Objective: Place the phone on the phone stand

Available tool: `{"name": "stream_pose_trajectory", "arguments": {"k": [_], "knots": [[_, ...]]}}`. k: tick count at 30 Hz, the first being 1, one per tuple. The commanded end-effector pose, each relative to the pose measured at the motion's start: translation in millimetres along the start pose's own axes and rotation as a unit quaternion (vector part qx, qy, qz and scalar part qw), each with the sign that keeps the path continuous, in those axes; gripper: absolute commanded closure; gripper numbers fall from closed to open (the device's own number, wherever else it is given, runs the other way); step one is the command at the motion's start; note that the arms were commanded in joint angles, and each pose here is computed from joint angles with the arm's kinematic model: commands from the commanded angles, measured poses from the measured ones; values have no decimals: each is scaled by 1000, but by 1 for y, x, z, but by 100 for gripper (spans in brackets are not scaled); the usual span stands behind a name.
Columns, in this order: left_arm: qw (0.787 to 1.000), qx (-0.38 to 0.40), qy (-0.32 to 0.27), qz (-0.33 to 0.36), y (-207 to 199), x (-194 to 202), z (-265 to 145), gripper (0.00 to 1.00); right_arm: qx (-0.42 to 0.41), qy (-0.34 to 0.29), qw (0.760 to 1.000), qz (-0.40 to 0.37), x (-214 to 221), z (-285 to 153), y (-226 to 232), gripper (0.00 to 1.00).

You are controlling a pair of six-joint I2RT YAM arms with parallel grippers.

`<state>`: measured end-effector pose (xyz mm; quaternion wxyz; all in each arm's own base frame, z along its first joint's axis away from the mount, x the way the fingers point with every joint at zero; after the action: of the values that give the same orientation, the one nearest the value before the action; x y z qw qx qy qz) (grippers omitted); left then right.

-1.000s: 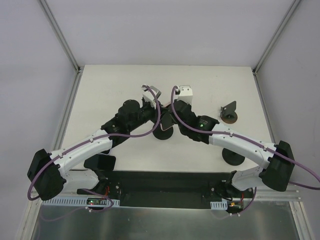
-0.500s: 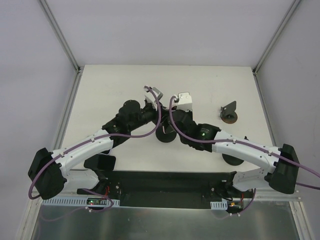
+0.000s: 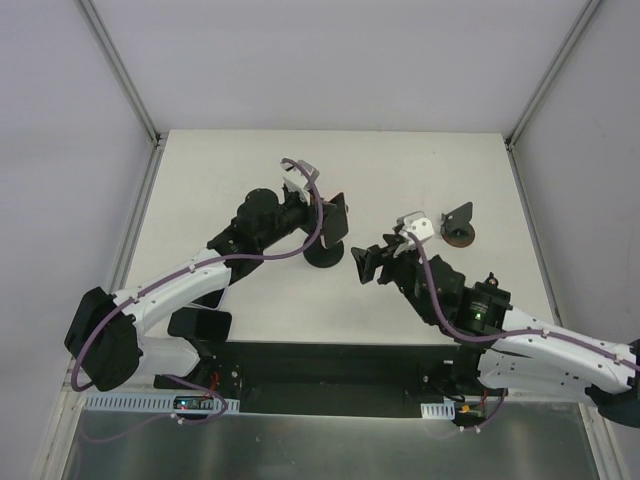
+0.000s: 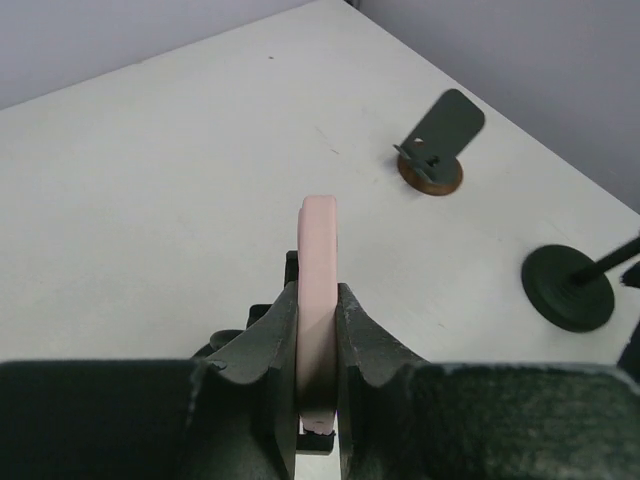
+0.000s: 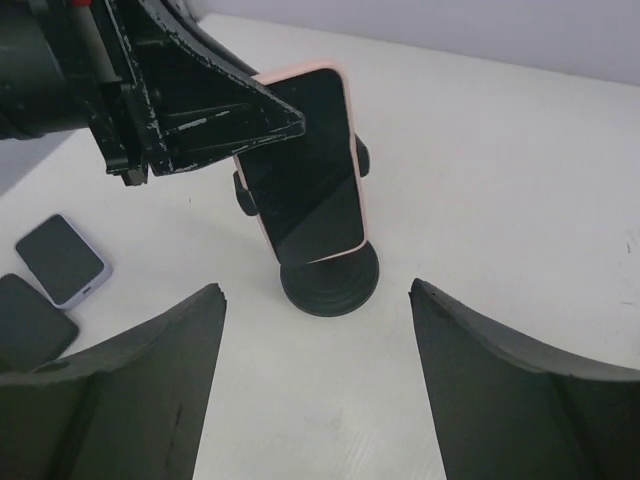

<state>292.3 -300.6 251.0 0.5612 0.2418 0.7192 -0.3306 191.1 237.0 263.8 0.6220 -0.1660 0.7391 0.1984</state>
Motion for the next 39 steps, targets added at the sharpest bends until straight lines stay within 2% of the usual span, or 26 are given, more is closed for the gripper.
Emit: {"name": "stream_pose_trajectory", "arguments": {"k": [1, 3, 6, 8, 9, 10, 12, 13, 14, 18, 24, 32, 39], "knots": [[994, -85, 61, 22, 40, 33, -2, 100, -59, -55, 996, 33, -30, -6, 0, 22], [996, -58, 64, 29, 32, 32, -2, 100, -78, -58, 995, 22, -34, -7, 1, 16], [997, -9, 64, 33, 15, 29, -6, 100, -53, -16, 998, 15, -28, 8, -27, 14], [997, 31, 61, 36, 2, 26, -11, 100, -103, 34, 994, 27, -11, 18, -23, 13], [996, 59, 54, 41, -8, 21, -15, 100, -109, 39, 992, 42, -18, 25, -38, 15], [992, 103, 55, 42, -22, 21, -21, 100, -203, 78, 975, 53, -7, 25, -14, 19], [987, 149, 47, 45, -39, 14, -30, 100, -255, 87, 961, 58, -5, 30, -16, 22], [981, 184, 48, 45, -50, 14, -36, 100, -327, 94, 939, 59, -3, 27, 1, 23], [978, 199, 50, 45, -54, 14, -40, 100, -351, 95, 930, 53, -3, 26, 5, 25], [959, 277, 47, 47, -73, 7, -58, 100, -422, 91, 901, 33, 1, 28, 19, 26], [927, 367, 62, 38, -89, -1, -72, 100, -463, 86, 881, 29, 2, 40, 27, 30], [925, 372, 71, 22, -80, -4, -62, 100, -481, 107, 869, 40, 17, 43, 30, 49], [930, 360, 74, 18, -75, -1, -53, 100, -468, 120, 874, 44, 28, 46, 29, 49]]}}
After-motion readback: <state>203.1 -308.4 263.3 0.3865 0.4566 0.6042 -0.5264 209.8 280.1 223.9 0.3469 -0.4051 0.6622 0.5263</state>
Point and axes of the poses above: each gripper's point midway between its finger pads, its own z axis out along the fingers, its own y axis along the line the jaws close on, x = y × z, the point moved 1 cm from there along -z, back along the fingers
